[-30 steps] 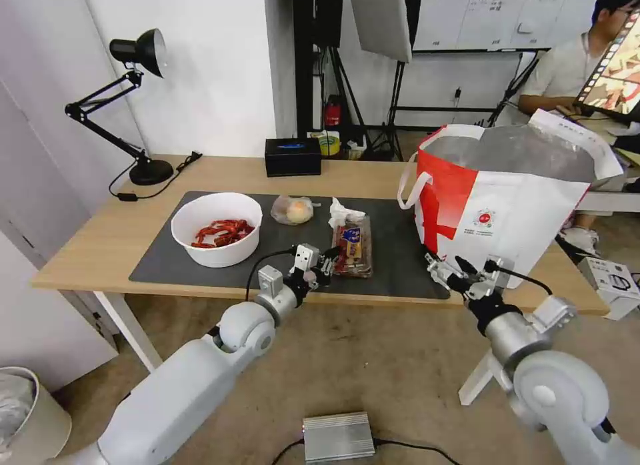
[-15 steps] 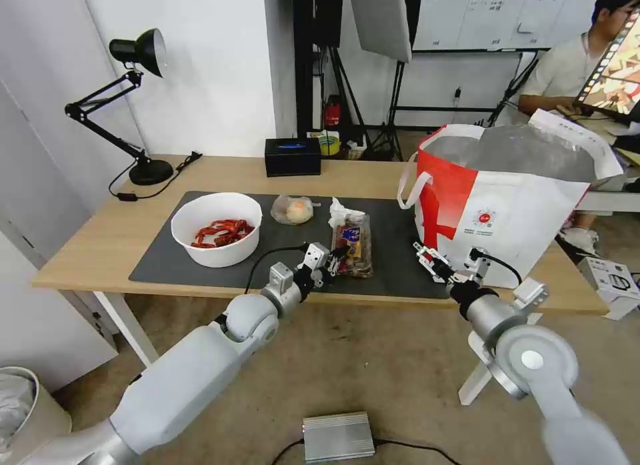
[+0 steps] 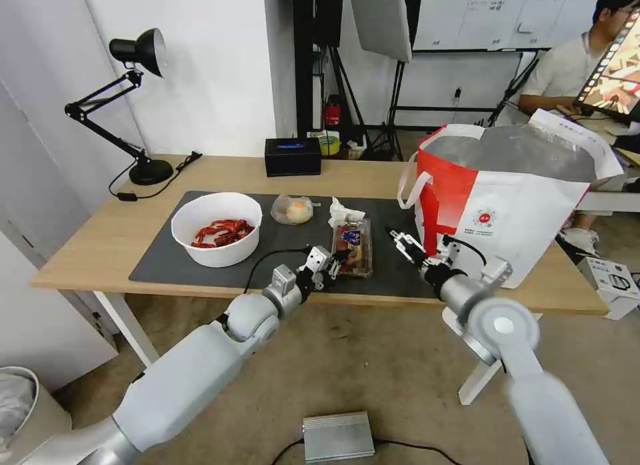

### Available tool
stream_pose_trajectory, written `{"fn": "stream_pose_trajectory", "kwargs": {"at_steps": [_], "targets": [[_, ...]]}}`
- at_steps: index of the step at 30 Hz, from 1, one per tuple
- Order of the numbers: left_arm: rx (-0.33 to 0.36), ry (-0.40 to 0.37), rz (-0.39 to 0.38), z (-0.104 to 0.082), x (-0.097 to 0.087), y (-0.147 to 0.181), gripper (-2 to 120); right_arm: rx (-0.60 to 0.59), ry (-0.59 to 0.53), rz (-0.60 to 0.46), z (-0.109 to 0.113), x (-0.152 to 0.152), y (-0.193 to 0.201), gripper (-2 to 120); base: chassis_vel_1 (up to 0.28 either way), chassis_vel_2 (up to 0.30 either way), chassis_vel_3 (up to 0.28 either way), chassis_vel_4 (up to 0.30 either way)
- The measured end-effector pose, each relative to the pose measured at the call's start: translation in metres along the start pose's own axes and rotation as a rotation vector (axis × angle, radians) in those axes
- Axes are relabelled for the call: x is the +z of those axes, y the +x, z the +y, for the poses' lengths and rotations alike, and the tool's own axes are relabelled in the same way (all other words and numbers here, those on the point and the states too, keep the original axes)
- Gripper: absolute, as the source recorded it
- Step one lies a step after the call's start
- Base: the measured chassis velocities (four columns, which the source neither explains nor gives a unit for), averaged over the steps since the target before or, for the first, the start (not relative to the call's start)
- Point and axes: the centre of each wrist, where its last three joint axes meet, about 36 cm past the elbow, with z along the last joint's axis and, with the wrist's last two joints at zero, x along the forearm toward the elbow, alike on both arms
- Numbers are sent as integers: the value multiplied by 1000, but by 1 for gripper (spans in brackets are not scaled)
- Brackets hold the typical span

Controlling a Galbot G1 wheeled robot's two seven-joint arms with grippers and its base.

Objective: Pick up the trash from the table and place it into the takeout bag.

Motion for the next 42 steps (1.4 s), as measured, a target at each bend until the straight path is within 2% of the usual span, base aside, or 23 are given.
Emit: {"fn": "stream_pose_trajectory", "kwargs": {"at_steps": [10,25,42], "targets": [[-4,12,-7,0,0,-7,0,49,-19,30,-10,1,-30,100,0,0,0,0],[-4,7,-18,1,-6,-10,0,66,-45,65,-9,14,-70,100,0,0,0,0],[2,19,-14,-4,-3,-5,0,64,-58,78,-5,24,-86,100,0,0,0,0]]}}
